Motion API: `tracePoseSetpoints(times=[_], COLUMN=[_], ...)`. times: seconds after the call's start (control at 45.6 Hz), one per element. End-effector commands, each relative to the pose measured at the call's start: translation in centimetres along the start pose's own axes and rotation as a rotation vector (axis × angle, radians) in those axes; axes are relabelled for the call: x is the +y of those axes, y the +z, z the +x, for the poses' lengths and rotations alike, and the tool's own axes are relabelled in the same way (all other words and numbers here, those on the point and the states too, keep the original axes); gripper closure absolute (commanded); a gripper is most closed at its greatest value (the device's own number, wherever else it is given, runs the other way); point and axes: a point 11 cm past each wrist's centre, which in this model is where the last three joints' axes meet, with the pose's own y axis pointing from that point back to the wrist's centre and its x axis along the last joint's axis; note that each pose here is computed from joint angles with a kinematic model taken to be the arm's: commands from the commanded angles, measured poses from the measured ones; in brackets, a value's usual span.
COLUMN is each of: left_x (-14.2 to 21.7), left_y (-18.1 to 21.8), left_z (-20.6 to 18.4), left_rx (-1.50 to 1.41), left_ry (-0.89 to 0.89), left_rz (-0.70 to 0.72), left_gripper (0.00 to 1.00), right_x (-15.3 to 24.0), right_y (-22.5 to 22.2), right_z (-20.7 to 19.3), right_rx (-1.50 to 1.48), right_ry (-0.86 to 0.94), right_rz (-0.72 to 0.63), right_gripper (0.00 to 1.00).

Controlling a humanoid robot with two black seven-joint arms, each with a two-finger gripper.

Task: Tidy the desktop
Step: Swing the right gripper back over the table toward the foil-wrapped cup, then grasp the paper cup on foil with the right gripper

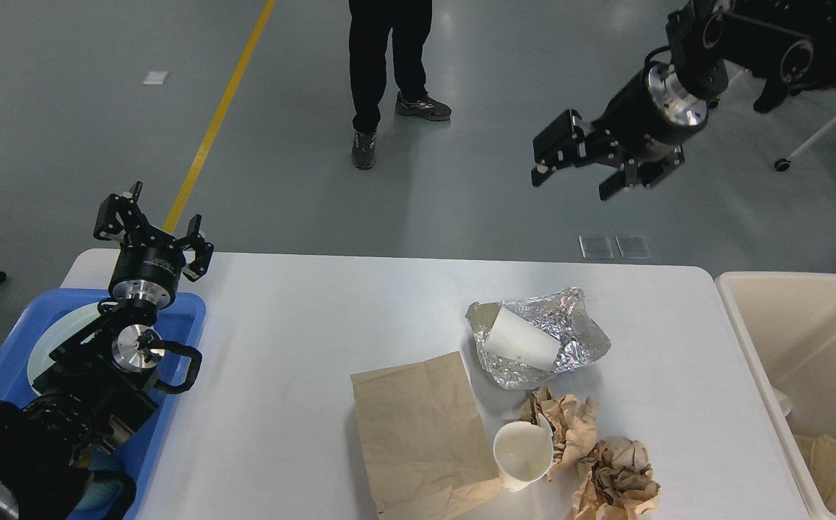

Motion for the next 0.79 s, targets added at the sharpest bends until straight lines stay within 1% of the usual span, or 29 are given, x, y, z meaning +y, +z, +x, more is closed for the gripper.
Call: tracePoseSetpoints(times=[0.0,0.132,0.219,0.351,0.526,0.767], left_x=[0.0,0.0,0.0,0.0,0.0,0.0], left_y=[0.0,0.0,0.0,0.0,0.0,0.0], left_z=[0.0,0.0,0.0,0.0,0.0,0.0], left_rx=[-0.001,-0.001,0.0,0.0,0.0,0.001], left_ry=[0.0,-0.001,-0.001,-0.001,-0.001,-0.002], left_rz=[0.001,0.0,0.001,0.001,0.001,0.001], left_gripper=[0.04,0.04,0.04,0.04,0.04,0.04], right_x=[-6.6,-10.7,-13.4,-16.5,-18.2,-20.1], right_y=[5.4,9.2,11.2,12.5,14.8,15.7], right_z=[-3.2,-5.5,-7.4,-9.7,-11.7,-13.2], right_rx=[-0.09,-0.155,-0.225,-0.274,-0.296,-0.291], right_ry=[-0.041,-0.024,0.001,0.028,0.039,0.123], right_rz=[-0.038,-0.055,-0.041,-0.04,-0.099,-0.121], right_gripper=[0.0,0.0,0.0,0.0,0.0,0.0])
